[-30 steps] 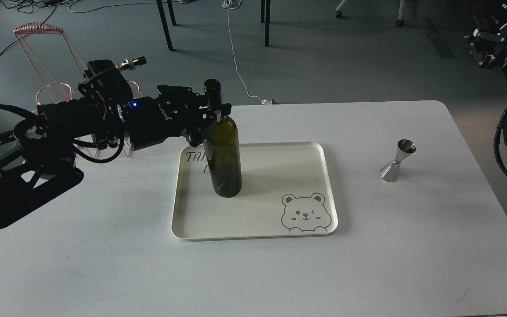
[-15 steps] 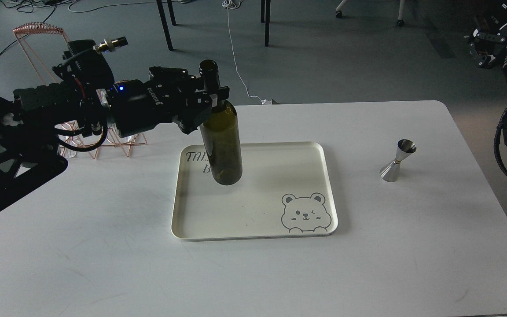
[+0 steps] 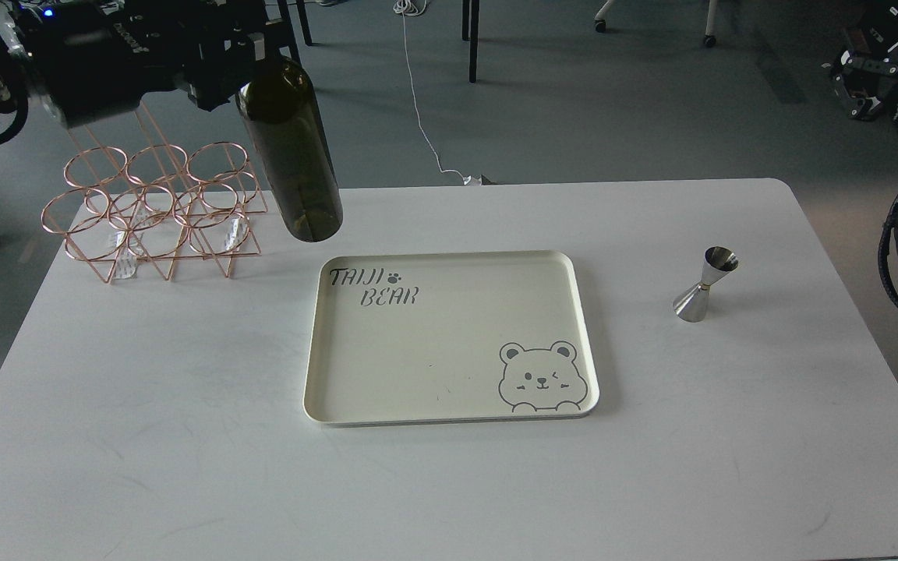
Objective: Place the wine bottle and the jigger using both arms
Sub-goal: 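Lift the bottle with the left gripper and carry it over the copper rack, then lower the bottle into a slot of the copper rack with the left gripper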
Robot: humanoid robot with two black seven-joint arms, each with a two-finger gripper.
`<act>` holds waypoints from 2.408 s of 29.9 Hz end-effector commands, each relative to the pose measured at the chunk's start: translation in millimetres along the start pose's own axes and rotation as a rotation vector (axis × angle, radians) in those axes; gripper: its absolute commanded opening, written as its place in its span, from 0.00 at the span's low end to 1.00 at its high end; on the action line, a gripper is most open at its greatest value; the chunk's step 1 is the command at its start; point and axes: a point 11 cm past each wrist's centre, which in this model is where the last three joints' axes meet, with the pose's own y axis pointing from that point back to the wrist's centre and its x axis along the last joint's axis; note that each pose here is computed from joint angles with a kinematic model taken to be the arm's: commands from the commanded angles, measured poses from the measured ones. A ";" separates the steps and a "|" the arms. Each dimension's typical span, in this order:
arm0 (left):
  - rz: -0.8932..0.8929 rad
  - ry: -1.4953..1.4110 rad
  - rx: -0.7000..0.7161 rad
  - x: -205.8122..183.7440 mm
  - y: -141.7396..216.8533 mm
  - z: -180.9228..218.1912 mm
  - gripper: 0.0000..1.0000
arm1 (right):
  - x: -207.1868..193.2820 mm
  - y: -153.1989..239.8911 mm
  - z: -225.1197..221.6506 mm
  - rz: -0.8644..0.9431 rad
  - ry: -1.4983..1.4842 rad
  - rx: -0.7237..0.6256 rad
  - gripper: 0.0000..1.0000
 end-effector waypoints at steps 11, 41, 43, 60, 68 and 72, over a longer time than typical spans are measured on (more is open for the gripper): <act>-0.008 0.060 0.229 -13.1 23.7 -76.3 0.13 | -0.3 0.1 -0.1 -0.003 0.000 -0.001 0.91; -0.027 0.081 0.238 -34.2 13.5 -81.8 0.14 | 4.0 2.1 -2.9 0.001 0.006 0.000 0.91; -0.029 0.082 0.240 -35.0 13.8 -82.3 0.14 | 3.8 2.1 -2.8 0.000 0.009 0.000 0.91; -0.069 0.078 0.212 -60.7 3.6 -74.2 0.14 | 3.8 1.9 -3.1 0.000 0.008 0.001 0.91; -0.099 0.090 0.214 -82.7 0.9 -82.7 0.15 | 3.8 1.9 -3.1 0.000 0.008 0.001 0.91; -0.105 0.088 0.235 -93.4 3.7 -88.8 0.15 | 3.5 2.0 -2.7 0.000 0.009 -0.001 0.91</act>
